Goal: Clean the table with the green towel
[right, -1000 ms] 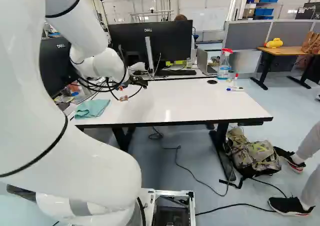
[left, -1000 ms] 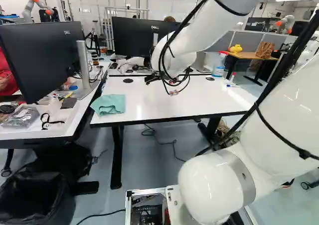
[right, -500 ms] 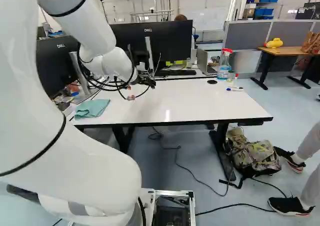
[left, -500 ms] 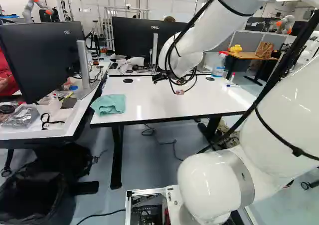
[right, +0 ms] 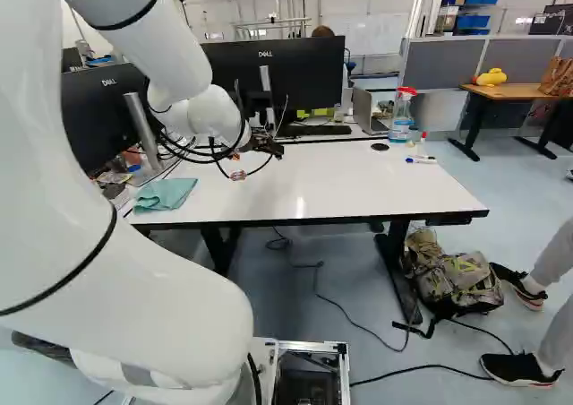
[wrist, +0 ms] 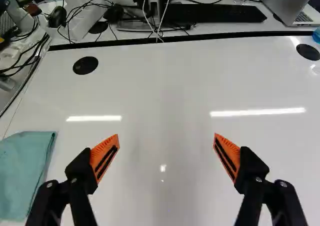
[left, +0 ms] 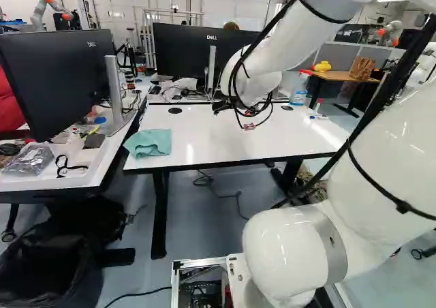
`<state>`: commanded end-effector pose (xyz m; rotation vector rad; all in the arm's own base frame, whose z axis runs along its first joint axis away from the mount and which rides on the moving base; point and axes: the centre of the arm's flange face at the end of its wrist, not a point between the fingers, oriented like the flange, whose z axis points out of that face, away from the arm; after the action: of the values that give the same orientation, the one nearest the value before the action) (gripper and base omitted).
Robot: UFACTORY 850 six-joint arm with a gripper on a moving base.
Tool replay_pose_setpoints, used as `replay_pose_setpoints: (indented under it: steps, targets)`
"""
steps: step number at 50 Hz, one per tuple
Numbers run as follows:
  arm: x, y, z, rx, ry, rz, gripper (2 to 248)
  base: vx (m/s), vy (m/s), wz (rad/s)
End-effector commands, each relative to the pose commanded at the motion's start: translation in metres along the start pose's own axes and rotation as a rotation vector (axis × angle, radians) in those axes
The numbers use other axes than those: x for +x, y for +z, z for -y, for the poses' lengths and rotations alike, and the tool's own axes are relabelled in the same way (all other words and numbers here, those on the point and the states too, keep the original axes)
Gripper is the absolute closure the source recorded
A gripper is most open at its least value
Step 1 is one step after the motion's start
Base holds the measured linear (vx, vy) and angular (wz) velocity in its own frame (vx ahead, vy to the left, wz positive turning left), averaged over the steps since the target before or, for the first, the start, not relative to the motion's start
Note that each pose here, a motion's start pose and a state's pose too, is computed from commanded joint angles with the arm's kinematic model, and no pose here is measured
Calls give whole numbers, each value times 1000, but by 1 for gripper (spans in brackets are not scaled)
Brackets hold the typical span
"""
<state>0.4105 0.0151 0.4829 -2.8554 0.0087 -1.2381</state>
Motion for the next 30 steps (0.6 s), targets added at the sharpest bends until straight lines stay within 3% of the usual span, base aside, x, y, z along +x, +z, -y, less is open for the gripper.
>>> replay_pose_setpoints:
  steps: [30]
  targets:
    - [-22, 2, -3, -5, -2, -53, 3, 0, 0, 0]
